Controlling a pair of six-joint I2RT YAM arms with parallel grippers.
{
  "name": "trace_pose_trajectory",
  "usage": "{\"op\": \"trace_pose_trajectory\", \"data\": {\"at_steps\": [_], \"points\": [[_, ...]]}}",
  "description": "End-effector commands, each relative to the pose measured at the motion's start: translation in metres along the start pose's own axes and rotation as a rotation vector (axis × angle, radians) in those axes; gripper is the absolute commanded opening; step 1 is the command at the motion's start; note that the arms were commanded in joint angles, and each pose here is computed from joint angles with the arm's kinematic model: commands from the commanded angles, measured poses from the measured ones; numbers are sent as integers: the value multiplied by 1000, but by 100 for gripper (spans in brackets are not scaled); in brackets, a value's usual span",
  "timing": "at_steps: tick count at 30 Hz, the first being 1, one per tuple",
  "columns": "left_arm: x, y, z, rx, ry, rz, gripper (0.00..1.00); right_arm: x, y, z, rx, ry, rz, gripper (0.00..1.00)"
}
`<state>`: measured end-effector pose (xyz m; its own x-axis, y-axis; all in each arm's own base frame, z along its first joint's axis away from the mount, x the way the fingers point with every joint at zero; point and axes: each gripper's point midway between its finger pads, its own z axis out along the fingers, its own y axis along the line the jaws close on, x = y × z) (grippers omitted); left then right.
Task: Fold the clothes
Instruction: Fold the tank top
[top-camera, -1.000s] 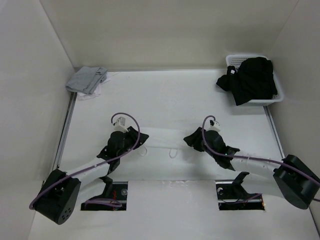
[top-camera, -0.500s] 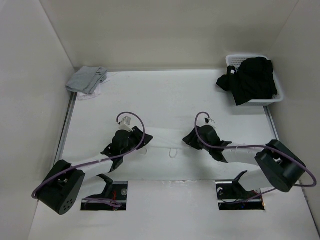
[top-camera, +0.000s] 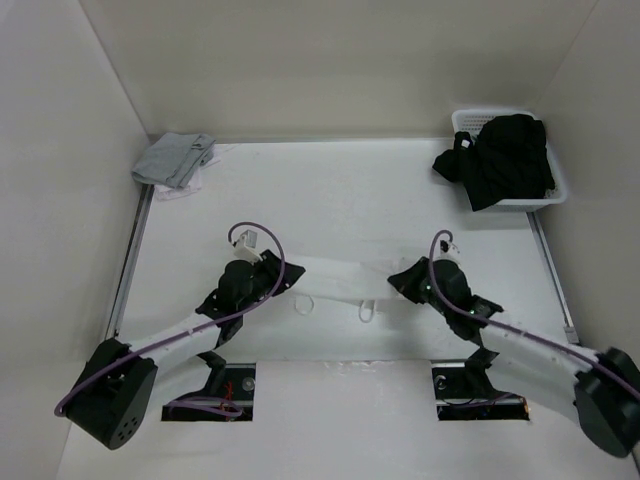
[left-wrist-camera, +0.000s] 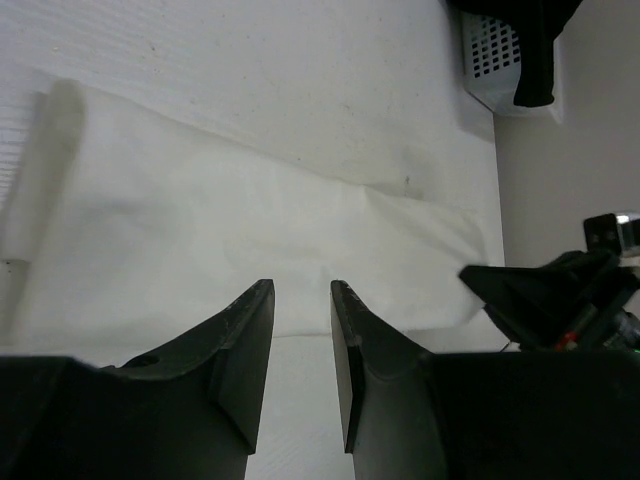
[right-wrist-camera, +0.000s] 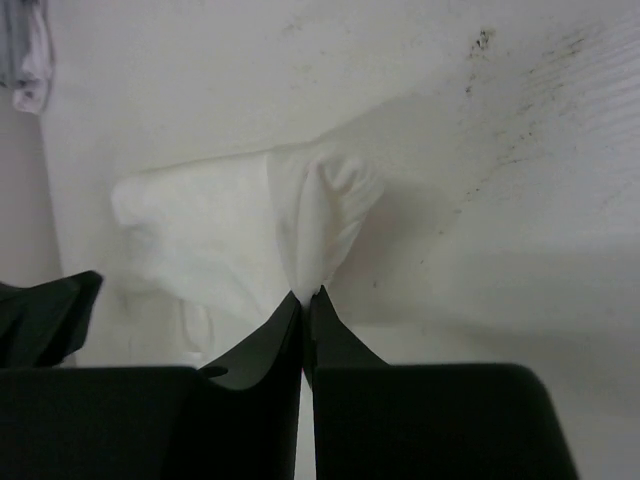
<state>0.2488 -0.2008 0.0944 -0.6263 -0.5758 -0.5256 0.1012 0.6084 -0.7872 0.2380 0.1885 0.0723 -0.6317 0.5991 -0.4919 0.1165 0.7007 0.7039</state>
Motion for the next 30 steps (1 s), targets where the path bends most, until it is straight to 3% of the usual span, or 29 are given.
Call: {"op": "trace_pose_trajectory", "data": {"at_steps": [1, 6, 11, 18, 25, 27, 30], "points": [[-15, -27, 1, 72, -35, 2, 28, -9, -19, -31, 105, -17, -73, 6], [-13, -29, -1, 81, -32, -3, 28, -29, 11, -58, 90, -12, -151, 7], [-14, -32, -10, 110, -53, -17, 28, -33, 72, -56, 28, 35, -204, 7], [-20, -34, -23, 139, -81, -24, 29, -20, 139, -14, 35, 120, -275, 7], [-32, -24, -31, 129, -130, -46, 29, 35, 174, 51, 84, 238, -370, 9], [-37, -22, -34, 132, -142, -51, 29, 54, 175, 72, 110, 265, -396, 14], [-44, -19, -38, 127, -154, -55, 30, 73, 187, 88, 104, 294, -408, 31]]}}
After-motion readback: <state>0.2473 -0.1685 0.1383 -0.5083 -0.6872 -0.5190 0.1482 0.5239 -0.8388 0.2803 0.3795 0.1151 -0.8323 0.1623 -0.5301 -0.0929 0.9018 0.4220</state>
